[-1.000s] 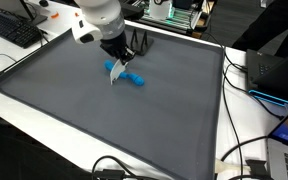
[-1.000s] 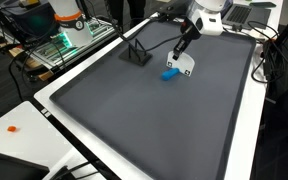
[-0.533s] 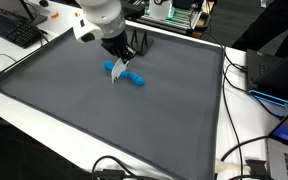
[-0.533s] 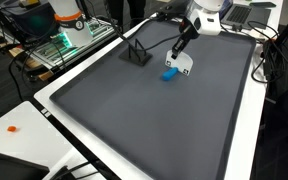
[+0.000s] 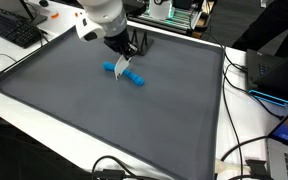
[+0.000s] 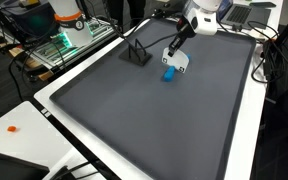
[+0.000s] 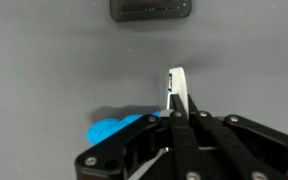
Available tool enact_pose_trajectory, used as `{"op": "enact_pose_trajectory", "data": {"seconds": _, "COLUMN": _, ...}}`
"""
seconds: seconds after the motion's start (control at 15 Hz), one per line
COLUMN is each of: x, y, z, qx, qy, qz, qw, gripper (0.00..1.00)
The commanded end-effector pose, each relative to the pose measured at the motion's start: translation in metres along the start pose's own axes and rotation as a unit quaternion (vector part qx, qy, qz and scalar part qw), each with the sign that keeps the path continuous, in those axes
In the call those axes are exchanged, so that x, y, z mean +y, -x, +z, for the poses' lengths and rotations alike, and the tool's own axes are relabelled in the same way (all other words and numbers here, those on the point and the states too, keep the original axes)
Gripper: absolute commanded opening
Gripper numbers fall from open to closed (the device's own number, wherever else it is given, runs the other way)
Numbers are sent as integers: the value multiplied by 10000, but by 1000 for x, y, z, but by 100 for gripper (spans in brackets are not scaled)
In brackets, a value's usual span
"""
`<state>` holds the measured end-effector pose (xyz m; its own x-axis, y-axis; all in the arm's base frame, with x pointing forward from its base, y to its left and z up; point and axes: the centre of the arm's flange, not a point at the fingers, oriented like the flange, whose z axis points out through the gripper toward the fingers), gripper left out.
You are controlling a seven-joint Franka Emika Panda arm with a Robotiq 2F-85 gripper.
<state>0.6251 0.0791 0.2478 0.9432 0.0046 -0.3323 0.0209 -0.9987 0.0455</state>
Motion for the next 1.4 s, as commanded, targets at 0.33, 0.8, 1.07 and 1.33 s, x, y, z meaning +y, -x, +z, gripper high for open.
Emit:
{"op": "enact_pose_trajectory", "data": {"seconds": 0.33, "x": 2, "y": 26, "z": -18, "qx": -264, "qy": -127, "qz": 31, "qw": 9996, "gripper": 1}}
{"op": "enact_pose_trajectory", "data": {"seconds": 0.8, "x": 6, "y": 35, "z": -52, "qx": -30, "qy": -32, "qz": 55, "qw": 10000, "gripper": 1}}
{"op": "enact_pose_trajectory", "data": {"seconds": 1.07, "x": 10, "y": 28, "z": -61, "qx": 164, "qy": 22, "qz": 2, "qw": 9999, "gripper": 1}}
{"op": "enact_pose_trajectory", "data": {"seconds": 1.33, "x": 13, "y": 21, "z": -61, "qx": 314, "qy": 172, "qz": -72, "qw": 9993, "gripper": 1}}
